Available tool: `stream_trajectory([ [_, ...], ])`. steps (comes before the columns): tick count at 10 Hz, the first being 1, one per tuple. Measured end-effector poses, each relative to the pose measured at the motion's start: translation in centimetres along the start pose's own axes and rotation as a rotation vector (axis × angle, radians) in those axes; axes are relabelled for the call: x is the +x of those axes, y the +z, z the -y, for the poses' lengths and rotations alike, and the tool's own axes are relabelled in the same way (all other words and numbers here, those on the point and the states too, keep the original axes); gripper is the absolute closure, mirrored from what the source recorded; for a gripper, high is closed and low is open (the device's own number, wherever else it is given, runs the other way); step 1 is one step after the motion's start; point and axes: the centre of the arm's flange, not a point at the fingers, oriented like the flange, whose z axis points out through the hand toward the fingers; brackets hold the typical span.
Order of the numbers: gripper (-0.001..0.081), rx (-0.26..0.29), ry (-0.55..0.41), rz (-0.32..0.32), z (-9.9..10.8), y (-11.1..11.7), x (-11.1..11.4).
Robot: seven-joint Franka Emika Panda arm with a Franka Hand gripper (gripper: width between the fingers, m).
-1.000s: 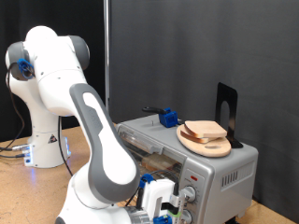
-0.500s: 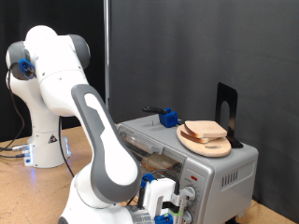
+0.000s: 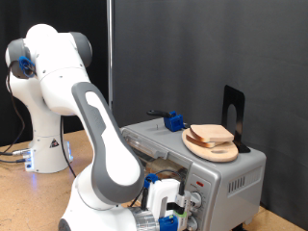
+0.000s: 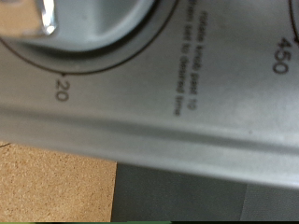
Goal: Make a piece of toast with the oven
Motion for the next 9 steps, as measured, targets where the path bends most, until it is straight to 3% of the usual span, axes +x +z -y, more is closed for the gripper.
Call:
stream_trajectory([
  [2,0.0601,-0.001,-0.004,-0.02,-0.3,-0.2,0.2],
  [3,0.0709,0.005,-0.045,-0.032,-0.4,-0.2,0.1],
  [9,0.0702,0.068,-0.317,-0.175,-1.3,0.0,-1.3],
])
